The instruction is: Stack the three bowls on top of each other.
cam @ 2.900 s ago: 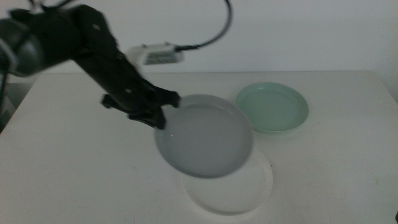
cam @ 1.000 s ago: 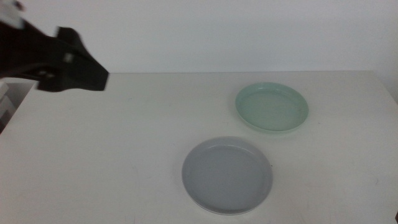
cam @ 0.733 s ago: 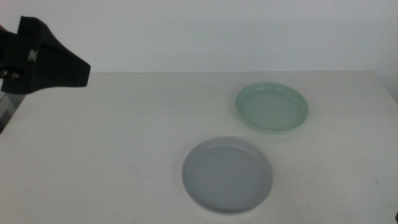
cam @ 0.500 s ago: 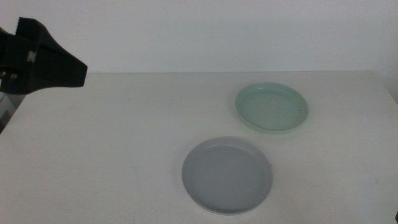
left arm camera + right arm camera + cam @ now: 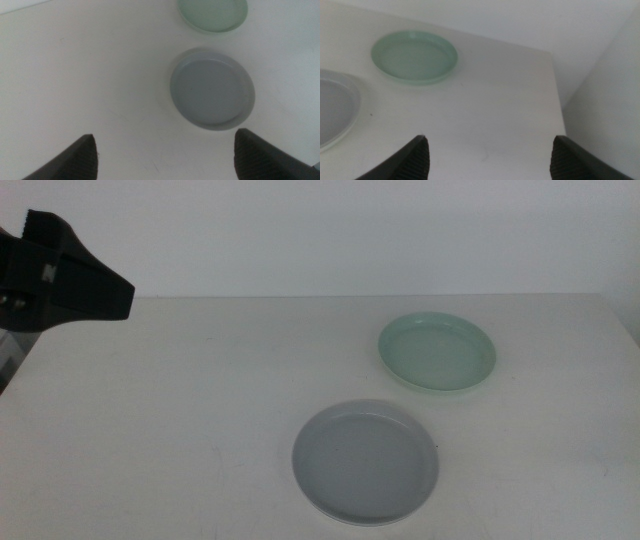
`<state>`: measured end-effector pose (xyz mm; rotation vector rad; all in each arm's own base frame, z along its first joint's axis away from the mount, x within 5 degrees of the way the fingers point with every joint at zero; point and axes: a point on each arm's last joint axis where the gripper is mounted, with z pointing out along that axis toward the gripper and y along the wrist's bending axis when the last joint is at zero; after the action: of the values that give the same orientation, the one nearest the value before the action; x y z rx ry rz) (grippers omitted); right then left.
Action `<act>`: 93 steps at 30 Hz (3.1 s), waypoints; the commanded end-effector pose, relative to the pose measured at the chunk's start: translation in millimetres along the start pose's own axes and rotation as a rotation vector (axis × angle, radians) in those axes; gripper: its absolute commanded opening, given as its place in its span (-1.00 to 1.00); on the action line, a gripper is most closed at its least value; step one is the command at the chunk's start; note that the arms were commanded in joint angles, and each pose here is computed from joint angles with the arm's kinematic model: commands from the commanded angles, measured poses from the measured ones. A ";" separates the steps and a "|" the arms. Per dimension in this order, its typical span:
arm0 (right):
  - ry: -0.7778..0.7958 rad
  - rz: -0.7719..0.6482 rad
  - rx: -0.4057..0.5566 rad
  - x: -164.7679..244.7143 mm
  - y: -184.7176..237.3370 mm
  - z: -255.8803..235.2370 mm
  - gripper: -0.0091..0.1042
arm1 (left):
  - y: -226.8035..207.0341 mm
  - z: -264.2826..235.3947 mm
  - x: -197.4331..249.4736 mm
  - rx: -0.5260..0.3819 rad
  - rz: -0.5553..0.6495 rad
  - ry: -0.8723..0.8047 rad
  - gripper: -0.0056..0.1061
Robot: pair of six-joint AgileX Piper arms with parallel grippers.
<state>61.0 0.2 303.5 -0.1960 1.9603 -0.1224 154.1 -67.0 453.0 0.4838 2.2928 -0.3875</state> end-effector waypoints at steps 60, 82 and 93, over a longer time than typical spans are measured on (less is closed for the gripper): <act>0.675 0.336 -0.255 -59.9 9.2 450.1 -0.55 | -2.0 -8.6 -6.7 0.002 -0.009 -0.079 0.96; 0.483 0.418 -0.421 -121.9 20.2 299.5 -0.86 | -2.0 -8.6 -6.7 0.002 -0.009 -0.079 0.96; 0.616 0.263 -0.584 -76.3 108.3 267.4 -0.86 | -2.0 -8.6 -6.7 0.002 -0.009 -0.079 0.96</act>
<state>331.5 115.1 227.4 -0.2819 2.6770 0.6261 154.4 -66.5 452.7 0.4830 2.2942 -0.3802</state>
